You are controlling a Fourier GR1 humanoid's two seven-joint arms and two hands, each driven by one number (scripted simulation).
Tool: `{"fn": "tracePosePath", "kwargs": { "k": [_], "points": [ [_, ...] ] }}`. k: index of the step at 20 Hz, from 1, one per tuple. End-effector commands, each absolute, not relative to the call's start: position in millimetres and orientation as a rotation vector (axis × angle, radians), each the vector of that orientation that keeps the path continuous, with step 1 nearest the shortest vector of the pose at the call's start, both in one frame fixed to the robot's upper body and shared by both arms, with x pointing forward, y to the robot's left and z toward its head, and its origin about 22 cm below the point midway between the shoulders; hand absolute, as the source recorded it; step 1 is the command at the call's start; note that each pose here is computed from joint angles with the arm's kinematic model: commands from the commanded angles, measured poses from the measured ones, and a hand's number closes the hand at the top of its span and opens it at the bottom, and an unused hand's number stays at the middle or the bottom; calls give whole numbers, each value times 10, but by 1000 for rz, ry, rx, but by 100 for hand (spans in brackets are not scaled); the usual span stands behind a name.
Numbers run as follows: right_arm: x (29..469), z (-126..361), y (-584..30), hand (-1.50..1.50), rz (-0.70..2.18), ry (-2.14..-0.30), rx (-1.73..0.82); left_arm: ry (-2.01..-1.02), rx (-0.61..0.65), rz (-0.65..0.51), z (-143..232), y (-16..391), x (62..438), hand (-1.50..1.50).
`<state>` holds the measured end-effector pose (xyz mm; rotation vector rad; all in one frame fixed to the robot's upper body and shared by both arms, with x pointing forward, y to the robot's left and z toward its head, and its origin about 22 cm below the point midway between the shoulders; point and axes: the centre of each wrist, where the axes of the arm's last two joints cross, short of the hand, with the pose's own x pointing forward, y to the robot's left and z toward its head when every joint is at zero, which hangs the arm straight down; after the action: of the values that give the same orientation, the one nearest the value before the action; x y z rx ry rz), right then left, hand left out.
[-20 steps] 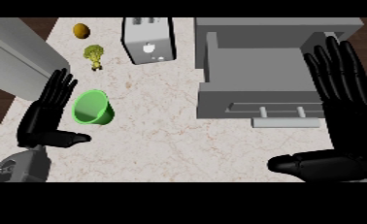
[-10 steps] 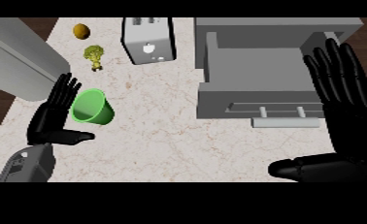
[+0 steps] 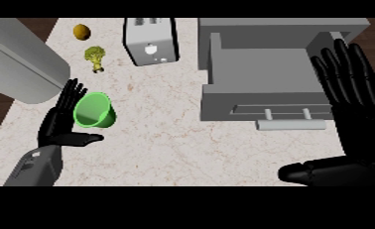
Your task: Pick up the cup, place it into the drawer and close the drawer
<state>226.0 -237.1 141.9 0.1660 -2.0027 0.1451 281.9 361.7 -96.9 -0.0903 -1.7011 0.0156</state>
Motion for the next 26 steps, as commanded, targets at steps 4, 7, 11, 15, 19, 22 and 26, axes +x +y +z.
{"fn": "tracePosePath", "kwargs": {
  "k": [4,7,11,15,19,22,26],
  "points": [
    [2307,1316,-2329,-150,145,-2010,171,-1686,-116,9,-1155,3602,2728,-150],
    [2265,1521,-2183,-150,150,-2019,178,-1691,-98,29,-1034,3916,2723,-150],
    [2271,1446,-2259,-150,134,-2014,193,-1705,-145,-3,-1156,3731,2693,-150],
    [2154,1590,-2283,-150,129,-2013,178,-1726,-154,21,-1178,3557,2777,-150],
    [2240,1420,-2198,-150,175,-1999,195,-1710,-185,46,-1154,3727,2716,-150],
    [2198,1452,-2372,-150,179,-2005,180,-1701,-197,86,-1186,3564,2783,-150],
    [2183,1385,-2478,-150,147,-2001,180,-1688,-292,96,-1161,3537,2823,-150]
  ]
}}
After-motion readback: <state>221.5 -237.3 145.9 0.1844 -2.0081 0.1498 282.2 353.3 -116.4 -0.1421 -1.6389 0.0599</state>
